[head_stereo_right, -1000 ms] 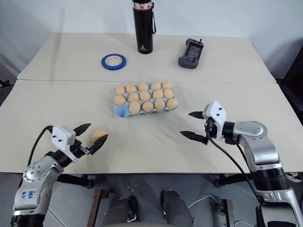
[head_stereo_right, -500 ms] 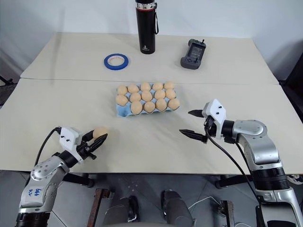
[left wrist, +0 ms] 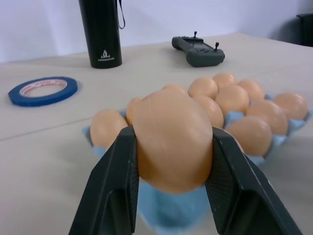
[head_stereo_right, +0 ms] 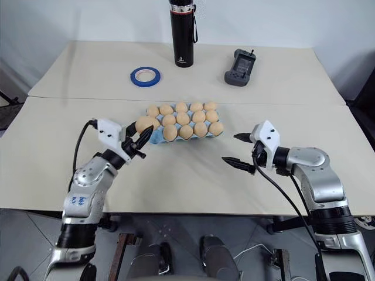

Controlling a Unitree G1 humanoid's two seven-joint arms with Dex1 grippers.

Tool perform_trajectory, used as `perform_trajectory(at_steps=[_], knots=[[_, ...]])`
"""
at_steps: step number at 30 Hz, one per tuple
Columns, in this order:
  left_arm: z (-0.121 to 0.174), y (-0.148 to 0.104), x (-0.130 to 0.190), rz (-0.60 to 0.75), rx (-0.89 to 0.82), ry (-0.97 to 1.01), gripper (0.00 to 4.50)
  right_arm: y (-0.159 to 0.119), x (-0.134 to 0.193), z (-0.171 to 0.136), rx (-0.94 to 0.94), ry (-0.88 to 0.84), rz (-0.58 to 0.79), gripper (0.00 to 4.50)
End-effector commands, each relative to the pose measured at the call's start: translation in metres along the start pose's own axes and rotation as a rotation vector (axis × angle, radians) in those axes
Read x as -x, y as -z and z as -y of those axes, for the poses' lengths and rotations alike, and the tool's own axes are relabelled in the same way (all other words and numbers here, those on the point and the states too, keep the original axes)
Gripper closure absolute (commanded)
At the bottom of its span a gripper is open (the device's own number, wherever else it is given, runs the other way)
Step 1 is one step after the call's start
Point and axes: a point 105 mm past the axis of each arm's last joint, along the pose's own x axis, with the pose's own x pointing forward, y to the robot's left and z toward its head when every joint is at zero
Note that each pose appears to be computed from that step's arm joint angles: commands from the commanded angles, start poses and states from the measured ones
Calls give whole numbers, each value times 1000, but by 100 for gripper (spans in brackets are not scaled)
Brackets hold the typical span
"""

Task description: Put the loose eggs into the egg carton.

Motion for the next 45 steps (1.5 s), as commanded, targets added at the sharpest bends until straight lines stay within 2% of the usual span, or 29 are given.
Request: perform_trajectory(at_steps=[1,5,14,19,22,27,31,36,45], knots=[[2,-4,-6,28,-21,38,300,-12,3,0,37,16,43,0],[10,-1,-13,24,-24,121,300,-11,5,-3,30,20,45,0],[3,-1,-14,28,-41,143,4,-9,11,-2,25,37,42,0],[-1,5,4,-55,-50,188,1,-8,14,0,25,43,39,0],[0,7,22,-102,16,259,1,-8,17,2,27,50,38,0],[-14,-2,60,-105,13,334,1,-9,20,5,37,42,32,0],[-37,3,85,-185,-24,342,1,-7,17,3,44,-9,18,0],[-61,-1,96,-219,-56,335,1,-2,8,5,56,-61,1,0],[-65,-8,95,-191,-74,339,1,-8,-3,5,76,-92,24,0]])
